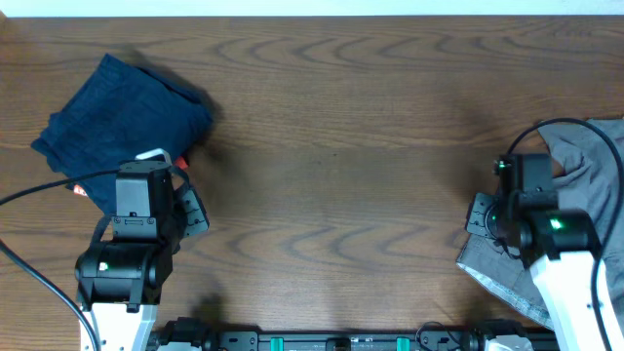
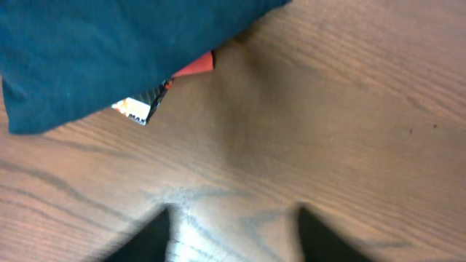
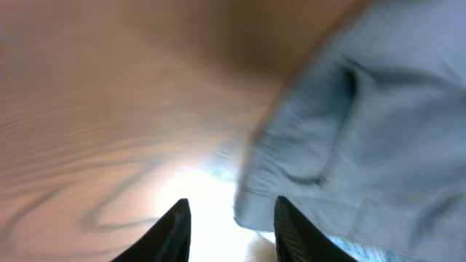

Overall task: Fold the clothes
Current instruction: 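Reach the right gripper to the grey shorts at the right edge, then grasp the grey shorts with the right gripper and drag them toward center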

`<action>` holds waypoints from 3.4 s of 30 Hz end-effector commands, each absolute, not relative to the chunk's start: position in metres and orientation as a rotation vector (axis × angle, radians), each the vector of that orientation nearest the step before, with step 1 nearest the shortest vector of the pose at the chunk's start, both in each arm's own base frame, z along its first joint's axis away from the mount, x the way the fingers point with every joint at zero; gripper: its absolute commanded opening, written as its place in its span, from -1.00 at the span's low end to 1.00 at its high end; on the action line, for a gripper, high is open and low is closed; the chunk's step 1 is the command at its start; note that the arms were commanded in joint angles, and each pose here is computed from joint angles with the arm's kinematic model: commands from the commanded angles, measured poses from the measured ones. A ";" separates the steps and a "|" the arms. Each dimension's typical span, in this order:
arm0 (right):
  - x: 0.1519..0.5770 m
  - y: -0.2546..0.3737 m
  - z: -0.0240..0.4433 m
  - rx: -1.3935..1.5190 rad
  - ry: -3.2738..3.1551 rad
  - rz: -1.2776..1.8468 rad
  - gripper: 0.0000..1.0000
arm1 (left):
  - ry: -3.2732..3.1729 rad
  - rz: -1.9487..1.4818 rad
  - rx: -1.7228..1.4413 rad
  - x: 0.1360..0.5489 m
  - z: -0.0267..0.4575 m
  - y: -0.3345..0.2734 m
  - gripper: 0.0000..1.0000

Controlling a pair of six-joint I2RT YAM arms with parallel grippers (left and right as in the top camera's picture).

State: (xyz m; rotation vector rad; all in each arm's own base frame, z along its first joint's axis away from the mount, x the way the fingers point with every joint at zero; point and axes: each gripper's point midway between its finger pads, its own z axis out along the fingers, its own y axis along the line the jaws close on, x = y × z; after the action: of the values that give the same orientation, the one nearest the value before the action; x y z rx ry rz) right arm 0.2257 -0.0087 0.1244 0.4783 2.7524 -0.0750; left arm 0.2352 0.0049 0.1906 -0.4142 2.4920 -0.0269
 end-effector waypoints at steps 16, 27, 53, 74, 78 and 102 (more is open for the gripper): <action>0.170 -0.049 -0.009 1.094 2.857 -0.490 -0.10 | 2.529 -0.014 -0.415 0.240 0.185 0.006 -0.35; 0.251 0.072 -0.008 0.505 2.864 0.572 -0.97 | 2.471 -0.030 -0.409 0.260 0.191 0.005 -0.35; 0.262 0.074 0.029 0.232 2.876 0.130 -0.07 | 2.483 -0.268 -0.352 0.281 0.187 -0.028 -0.06; 0.268 0.040 -0.008 0.403 2.762 -0.077 -0.98 | 2.482 -0.268 -0.352 0.281 0.187 -0.028 -0.04; 0.320 0.031 0.030 0.413 2.616 -0.042 -0.98 | 2.482 -0.268 -0.352 0.281 0.187 -0.028 -0.04; 0.380 0.203 0.111 0.046 2.318 0.597 -0.98 | 2.406 -0.281 -0.338 0.296 0.199 -0.029 -0.04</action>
State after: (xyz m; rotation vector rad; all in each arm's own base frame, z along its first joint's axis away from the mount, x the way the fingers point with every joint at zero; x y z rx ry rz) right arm 0.3846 0.1561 0.0954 0.1175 2.3732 0.4436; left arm 0.2903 -0.0296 0.1919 -0.3341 2.4313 -0.2746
